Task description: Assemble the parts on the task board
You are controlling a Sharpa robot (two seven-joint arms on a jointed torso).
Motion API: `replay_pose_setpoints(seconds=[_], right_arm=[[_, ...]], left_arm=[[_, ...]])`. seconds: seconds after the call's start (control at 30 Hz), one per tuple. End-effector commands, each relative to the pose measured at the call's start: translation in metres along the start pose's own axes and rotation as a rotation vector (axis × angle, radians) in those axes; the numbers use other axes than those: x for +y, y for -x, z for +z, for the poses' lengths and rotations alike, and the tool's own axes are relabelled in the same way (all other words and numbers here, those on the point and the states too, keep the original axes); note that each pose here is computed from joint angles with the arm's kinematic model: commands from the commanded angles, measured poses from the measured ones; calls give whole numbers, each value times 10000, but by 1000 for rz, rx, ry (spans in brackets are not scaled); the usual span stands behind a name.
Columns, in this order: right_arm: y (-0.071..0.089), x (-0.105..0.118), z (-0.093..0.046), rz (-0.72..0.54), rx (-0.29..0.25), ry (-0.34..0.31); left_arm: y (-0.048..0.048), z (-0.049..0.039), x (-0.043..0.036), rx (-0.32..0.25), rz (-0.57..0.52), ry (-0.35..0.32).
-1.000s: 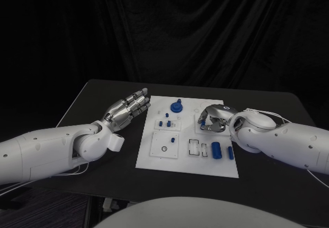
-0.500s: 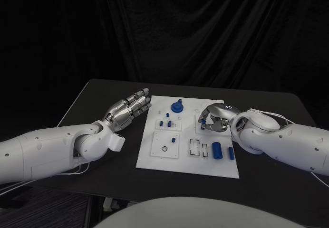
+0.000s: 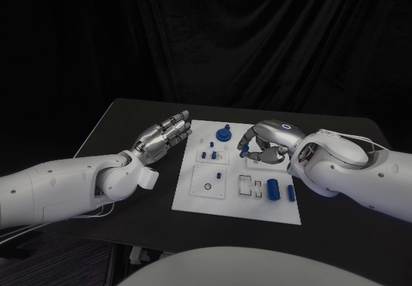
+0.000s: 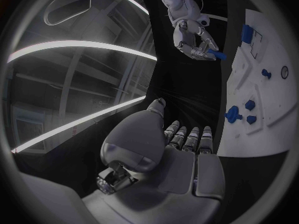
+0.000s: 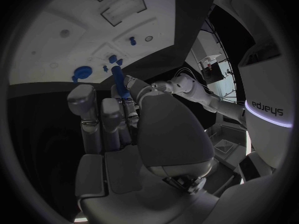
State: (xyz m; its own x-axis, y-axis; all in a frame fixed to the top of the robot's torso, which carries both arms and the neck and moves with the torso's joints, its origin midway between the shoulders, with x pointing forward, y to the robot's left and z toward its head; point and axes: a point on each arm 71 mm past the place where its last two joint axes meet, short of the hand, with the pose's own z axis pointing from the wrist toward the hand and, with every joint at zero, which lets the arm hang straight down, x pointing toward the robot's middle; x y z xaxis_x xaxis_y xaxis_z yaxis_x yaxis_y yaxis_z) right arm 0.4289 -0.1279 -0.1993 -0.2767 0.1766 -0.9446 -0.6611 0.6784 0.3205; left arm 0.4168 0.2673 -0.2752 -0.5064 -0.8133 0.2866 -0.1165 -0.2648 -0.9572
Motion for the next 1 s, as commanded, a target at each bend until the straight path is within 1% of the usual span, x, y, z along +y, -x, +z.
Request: replay_pose_setpoints(seconds=[0.03,0.13,0.27,0.33,0.47,0.63,0.77,1.0], right_arm=[[-18,163,-12,-28,-25,78],[-90,270,5,-21,-13,115],[-210,370,67,-23,10,155],[-320,434,132,-41,31,184],[-469,500,232,-52,54,211],[-648,557,337,-49,80,228],[-797,584,407,-44,114,231],[-955,609,469,-34,144,228]], left_arm=[[-15,8,-37,5,-9,-66],[-20,17,-33,7,-10,-66],[-25,29,-30,3,-5,-69],[-27,36,-29,-2,0,-73],[-30,41,-28,-2,1,-76],[-31,39,-29,-1,0,-75],[-29,41,-29,-2,1,-76],[-34,41,-29,-1,-1,-76]])
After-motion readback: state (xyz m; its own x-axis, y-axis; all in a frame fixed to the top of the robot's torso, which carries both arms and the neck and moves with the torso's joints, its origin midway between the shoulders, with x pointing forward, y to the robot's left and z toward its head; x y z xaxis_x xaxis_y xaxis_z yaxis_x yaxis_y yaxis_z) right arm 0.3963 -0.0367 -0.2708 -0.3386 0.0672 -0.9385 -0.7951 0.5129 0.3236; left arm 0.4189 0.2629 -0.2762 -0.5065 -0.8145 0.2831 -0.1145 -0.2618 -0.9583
